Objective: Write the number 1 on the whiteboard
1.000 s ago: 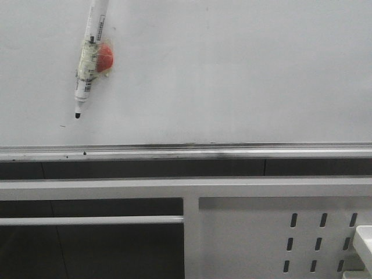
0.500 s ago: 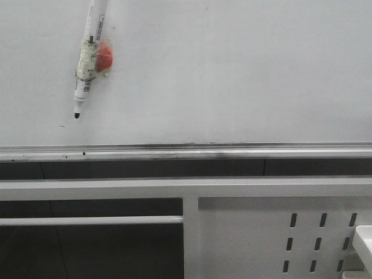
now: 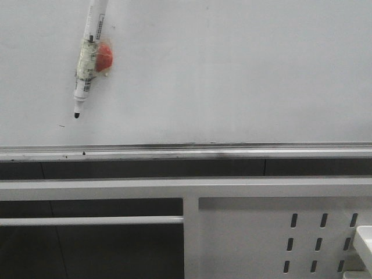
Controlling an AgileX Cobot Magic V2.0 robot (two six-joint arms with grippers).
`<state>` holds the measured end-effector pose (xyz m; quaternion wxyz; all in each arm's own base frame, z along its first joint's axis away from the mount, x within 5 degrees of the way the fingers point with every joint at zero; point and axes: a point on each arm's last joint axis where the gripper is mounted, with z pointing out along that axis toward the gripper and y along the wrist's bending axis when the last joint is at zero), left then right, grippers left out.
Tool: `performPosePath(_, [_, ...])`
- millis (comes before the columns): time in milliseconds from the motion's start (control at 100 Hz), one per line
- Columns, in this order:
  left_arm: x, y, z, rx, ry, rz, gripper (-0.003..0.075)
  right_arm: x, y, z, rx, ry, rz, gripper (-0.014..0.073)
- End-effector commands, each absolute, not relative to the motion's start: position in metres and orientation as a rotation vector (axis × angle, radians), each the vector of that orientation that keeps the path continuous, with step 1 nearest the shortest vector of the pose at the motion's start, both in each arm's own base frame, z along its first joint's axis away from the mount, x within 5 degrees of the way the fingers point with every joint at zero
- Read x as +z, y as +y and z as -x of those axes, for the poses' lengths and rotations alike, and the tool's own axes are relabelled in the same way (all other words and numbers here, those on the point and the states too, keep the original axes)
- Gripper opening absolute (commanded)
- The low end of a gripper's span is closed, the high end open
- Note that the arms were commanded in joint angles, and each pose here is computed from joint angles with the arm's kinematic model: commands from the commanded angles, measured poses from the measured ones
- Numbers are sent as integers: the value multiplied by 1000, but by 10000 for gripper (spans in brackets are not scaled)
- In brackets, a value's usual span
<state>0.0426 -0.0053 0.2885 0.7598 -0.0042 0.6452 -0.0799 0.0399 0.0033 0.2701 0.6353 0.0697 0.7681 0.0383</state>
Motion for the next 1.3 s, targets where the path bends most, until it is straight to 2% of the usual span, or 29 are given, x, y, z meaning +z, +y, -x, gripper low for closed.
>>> performPosePath(0, [295, -8, -50, -167, 1520, -47, 245, 287, 3, -42, 85, 1669, -129, -69])
performPosePath(90, [287, -15, -63, -195, 1653, -117, 330, 284, 5, -43, 83, 1706, -46, -69])
performPosePath(210, [293, -21, -80, -280, 1614, -105, 396, 283, 8, -46, 123, 1729, 14, -69])
performPosePath(500, [295, -40, -100, -299, 1562, -295, 397, 282, 10, -48, 166, 1746, 44, -69])
performPosePath(770, [287, -82, -118, -344, 1500, -575, 397, 283, 10, -48, 164, 1740, 46, -69])
performPosePath(1050, [265, -118, -147, -352, 1483, -607, 385, 282, 10, -48, 165, 1748, 47, -69])
performPosePath(1290, [245, -137, -166, -410, 1493, -504, 385, 282, 10, -48, 165, 1748, 47, -69])
